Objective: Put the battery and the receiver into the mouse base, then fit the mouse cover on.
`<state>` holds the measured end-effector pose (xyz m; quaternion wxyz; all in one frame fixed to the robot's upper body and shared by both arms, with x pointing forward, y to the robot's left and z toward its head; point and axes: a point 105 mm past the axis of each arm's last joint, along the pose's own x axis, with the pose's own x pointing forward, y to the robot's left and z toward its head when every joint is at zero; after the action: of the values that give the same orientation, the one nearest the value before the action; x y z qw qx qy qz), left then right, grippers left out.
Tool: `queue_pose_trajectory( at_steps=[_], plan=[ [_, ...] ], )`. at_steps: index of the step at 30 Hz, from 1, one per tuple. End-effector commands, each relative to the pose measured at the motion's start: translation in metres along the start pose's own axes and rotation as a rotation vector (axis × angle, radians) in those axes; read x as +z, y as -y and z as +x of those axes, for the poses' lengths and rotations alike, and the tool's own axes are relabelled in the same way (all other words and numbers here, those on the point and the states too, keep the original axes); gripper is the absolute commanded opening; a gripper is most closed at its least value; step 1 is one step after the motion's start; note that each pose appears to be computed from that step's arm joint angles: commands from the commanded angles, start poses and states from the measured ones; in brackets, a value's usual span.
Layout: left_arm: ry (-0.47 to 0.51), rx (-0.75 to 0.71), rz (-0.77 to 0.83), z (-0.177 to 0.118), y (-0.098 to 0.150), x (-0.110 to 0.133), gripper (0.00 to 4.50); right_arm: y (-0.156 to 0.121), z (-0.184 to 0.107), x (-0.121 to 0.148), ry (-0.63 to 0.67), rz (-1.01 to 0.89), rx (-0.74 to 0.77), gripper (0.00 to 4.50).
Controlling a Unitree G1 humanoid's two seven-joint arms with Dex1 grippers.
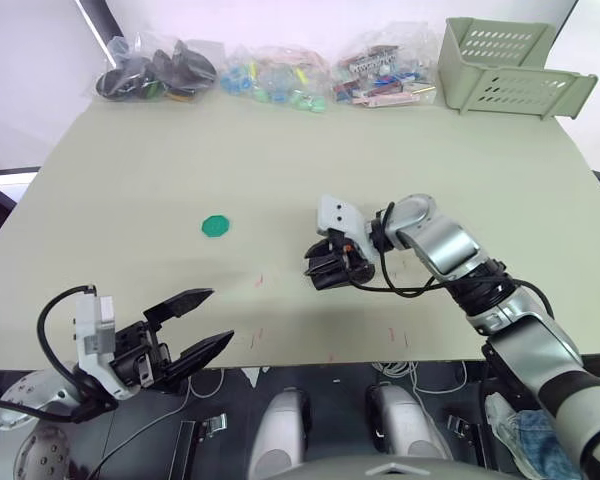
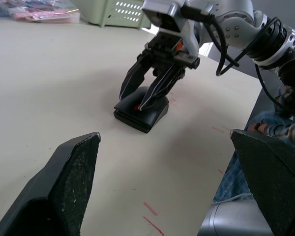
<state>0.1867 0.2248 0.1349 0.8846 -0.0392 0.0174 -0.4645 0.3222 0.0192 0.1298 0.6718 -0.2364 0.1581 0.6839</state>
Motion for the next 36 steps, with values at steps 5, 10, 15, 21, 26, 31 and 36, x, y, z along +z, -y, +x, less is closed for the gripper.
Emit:
queue_pose_trajectory(
  at_steps=[5, 10, 15, 21, 26, 31, 36],
  plan=[
    [-0.001, -0.017, 0.018, 0.001, 0.002, 0.004, 4.50, -0.002, 0.011, -0.027, -0.101, -0.018, 0.010, 1.68],
    [0.003, -0.016, 0.017, 0.002, 0.002, 0.003, 4.50, -0.004, 0.014, -0.050, -0.183, 0.015, 0.018, 1.68],
    [0.006, -0.018, 0.017, 0.004, 0.002, 0.003, 4.50, -0.002, 0.015, -0.067, -0.226, 0.034, 0.005, 1.68],
    [0.008, -0.018, 0.020, 0.004, 0.002, 0.003, 4.50, -0.003, 0.016, -0.061, -0.160, 0.010, 0.005, 1.68],
    [0.011, -0.014, 0.020, 0.003, 0.003, 0.003, 4.50, -0.001, -0.014, -0.004, 0.163, -0.018, -0.029, 1.68],
    [0.015, -0.009, 0.013, 0.003, 0.004, 0.001, 4.50, -0.009, -0.071, 0.016, 0.420, 0.019, -0.109, 1.68],
    [0.017, -0.014, 0.008, 0.005, 0.003, 0.000, 4.50, -0.017, -0.093, 0.009, 0.553, 0.107, -0.200, 1.68]
  ],
)
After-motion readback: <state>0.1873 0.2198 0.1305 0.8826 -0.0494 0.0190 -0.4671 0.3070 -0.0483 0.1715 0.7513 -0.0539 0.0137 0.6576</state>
